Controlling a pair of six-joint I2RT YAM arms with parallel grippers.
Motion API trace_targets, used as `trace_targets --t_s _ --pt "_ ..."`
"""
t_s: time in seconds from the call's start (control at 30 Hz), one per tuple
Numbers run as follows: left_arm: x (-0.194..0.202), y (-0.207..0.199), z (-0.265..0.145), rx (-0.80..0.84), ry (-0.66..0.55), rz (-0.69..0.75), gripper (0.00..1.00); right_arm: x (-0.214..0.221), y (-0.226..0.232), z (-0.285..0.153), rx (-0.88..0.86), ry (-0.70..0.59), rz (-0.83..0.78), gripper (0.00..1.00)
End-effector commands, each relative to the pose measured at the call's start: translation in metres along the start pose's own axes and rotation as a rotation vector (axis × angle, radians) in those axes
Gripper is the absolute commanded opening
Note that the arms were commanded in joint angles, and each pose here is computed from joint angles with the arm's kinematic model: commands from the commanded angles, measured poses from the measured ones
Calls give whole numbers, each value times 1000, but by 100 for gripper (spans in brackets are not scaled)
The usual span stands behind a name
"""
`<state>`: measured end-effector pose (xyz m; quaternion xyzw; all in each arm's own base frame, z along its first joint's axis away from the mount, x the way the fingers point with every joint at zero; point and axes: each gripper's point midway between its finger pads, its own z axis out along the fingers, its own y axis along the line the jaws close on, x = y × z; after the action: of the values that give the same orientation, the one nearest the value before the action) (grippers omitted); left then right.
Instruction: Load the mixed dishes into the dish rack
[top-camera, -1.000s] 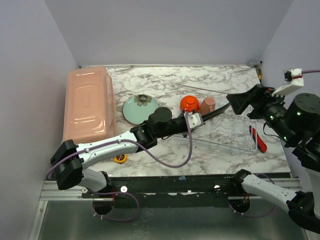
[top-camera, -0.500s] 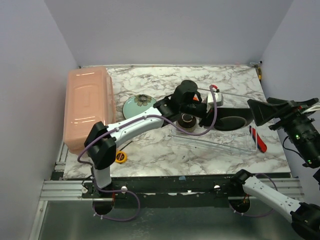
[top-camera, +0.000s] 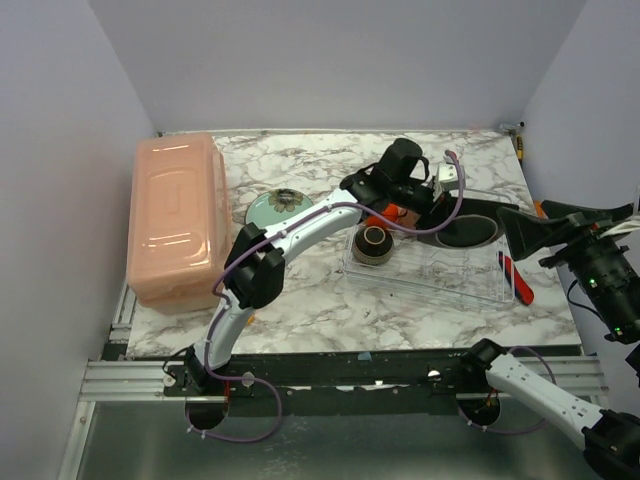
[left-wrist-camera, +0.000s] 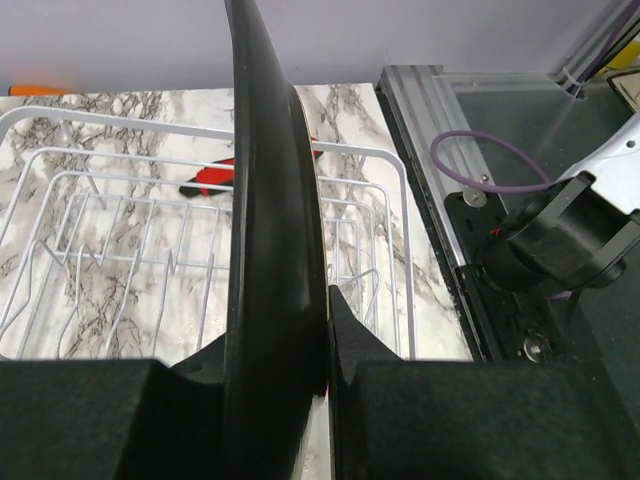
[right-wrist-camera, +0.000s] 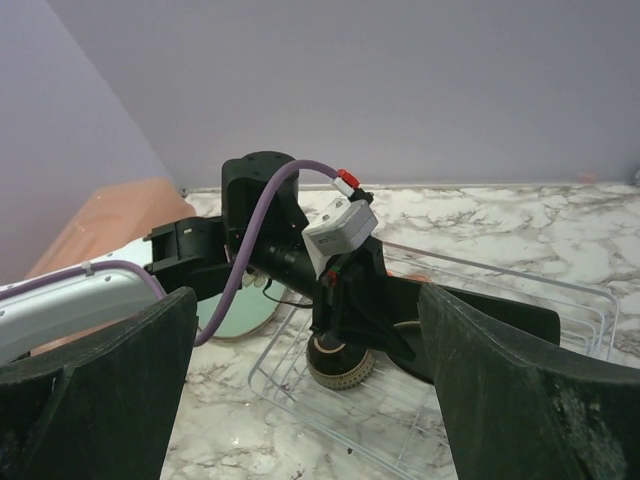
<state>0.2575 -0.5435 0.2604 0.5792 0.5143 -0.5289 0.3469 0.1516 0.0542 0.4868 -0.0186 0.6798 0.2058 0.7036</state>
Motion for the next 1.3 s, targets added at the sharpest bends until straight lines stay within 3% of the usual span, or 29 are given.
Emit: trace_targets --t_s 0.0,0.37,0.83,1.27 --pt "-43 -9 -6 78 -87 126 0 -3 -8 -5 24 -35 -39 93" --pt "-32 6 8 96 -110 74 0 -7 -12 -10 32 -61 -42 94" --pt "-2 38 22 6 -86 64 0 -2 -16 -8 47 -61 -63 95" --pt "-50 9 4 51 -127 149 0 3 -17 -5 49 -53 -74 95"
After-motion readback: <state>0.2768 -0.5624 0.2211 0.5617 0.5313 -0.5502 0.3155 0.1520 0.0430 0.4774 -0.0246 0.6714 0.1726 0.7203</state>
